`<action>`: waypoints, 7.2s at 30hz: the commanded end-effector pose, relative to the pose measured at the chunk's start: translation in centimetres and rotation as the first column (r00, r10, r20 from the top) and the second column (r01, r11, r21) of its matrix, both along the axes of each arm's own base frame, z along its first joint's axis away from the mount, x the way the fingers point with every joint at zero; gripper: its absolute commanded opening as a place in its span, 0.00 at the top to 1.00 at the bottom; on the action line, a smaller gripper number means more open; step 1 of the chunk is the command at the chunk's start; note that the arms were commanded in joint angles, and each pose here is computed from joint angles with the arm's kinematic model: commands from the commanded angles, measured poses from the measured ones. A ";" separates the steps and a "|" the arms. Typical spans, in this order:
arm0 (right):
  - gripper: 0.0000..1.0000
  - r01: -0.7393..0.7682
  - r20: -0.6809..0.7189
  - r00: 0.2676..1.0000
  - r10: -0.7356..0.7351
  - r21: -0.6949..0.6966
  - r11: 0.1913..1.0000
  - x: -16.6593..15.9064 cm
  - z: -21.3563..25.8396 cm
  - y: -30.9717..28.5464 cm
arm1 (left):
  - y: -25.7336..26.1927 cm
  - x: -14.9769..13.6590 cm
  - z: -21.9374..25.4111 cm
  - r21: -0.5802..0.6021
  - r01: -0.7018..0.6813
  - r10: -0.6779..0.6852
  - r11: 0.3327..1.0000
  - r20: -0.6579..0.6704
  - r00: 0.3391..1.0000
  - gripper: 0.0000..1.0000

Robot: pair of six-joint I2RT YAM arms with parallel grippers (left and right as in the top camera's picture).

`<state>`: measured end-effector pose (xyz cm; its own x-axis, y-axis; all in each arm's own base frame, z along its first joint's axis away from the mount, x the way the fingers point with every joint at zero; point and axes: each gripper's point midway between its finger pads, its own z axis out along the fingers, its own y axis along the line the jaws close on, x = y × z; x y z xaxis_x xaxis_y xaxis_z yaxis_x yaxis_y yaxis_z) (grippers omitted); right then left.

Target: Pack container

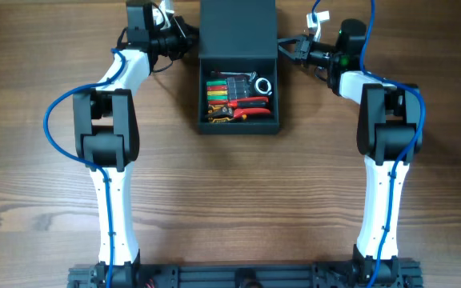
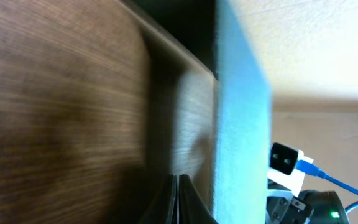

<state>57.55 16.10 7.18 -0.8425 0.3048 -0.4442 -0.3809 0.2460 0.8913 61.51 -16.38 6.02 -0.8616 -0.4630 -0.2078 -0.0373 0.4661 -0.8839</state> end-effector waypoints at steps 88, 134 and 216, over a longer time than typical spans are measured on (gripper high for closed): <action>0.95 -0.266 -0.379 0.909 -0.173 -0.847 0.461 -12.6 -2.0 1.2 | -0.2 -15.9 1.6 0.720 0.370 -0.198 0.587 -0.316 0.928 0.96; 0.00 0.501 0.369 0.839 -0.399 -0.809 0.307 -14.2 28.2 -11.2 | 22.9 -23.2 21.8 0.880 -0.084 0.236 0.467 -0.033 0.971 0.00; 0.00 0.873 0.785 0.487 -0.383 -0.446 0.197 -33.9 8.9 -17.2 | 22.8 -23.7 23.0 0.879 -0.111 0.235 0.463 -0.002 0.972 0.00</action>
<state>23.72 -1.25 15.70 -0.1719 -0.0386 -0.9844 0.0519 0.9975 -0.0482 38.18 6.29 27.65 -0.8456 -0.2514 -0.4709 -0.2780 0.9605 -0.0134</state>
